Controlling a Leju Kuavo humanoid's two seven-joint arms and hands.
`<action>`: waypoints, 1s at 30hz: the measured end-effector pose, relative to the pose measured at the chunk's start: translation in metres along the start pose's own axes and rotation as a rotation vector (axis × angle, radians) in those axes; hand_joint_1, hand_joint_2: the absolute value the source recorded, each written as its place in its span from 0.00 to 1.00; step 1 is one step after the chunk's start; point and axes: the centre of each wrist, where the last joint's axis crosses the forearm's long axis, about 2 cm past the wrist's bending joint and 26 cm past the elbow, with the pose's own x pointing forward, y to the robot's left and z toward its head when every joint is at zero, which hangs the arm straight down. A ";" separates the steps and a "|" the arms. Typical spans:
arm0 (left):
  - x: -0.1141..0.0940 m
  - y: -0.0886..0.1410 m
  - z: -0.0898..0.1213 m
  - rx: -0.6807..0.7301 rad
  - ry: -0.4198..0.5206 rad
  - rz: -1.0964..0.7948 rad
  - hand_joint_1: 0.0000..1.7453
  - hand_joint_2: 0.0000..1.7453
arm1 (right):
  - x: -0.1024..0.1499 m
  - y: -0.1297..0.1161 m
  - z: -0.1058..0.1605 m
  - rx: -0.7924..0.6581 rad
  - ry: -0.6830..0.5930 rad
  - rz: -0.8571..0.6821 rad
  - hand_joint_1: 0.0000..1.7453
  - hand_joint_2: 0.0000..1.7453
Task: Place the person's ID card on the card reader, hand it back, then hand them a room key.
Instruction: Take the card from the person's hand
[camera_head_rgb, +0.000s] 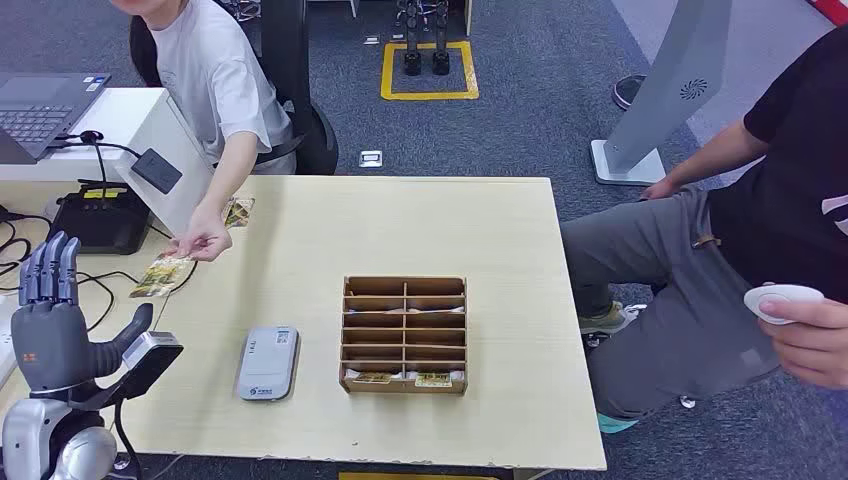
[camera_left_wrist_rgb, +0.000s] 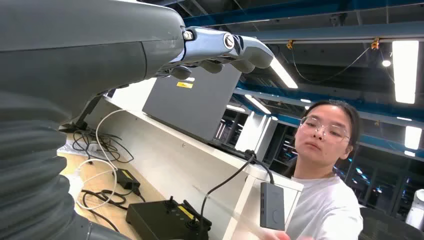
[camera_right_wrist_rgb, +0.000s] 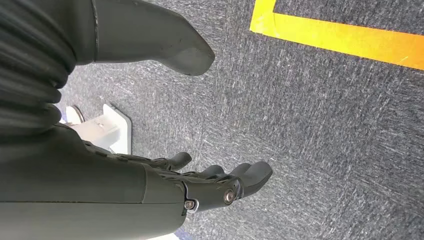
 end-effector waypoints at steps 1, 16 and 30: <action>0.000 0.000 0.000 0.000 0.000 0.000 0.00 1.00 | 0.000 0.000 0.000 0.000 0.000 0.000 0.00 1.00; -0.003 0.000 0.001 -0.029 -0.003 -0.002 1.00 1.00 | 0.000 0.001 0.000 0.000 -0.001 0.004 0.00 1.00; -0.004 0.000 0.001 -0.029 -0.010 0.016 1.00 1.00 | 0.000 0.000 0.000 -0.001 0.001 0.001 0.00 1.00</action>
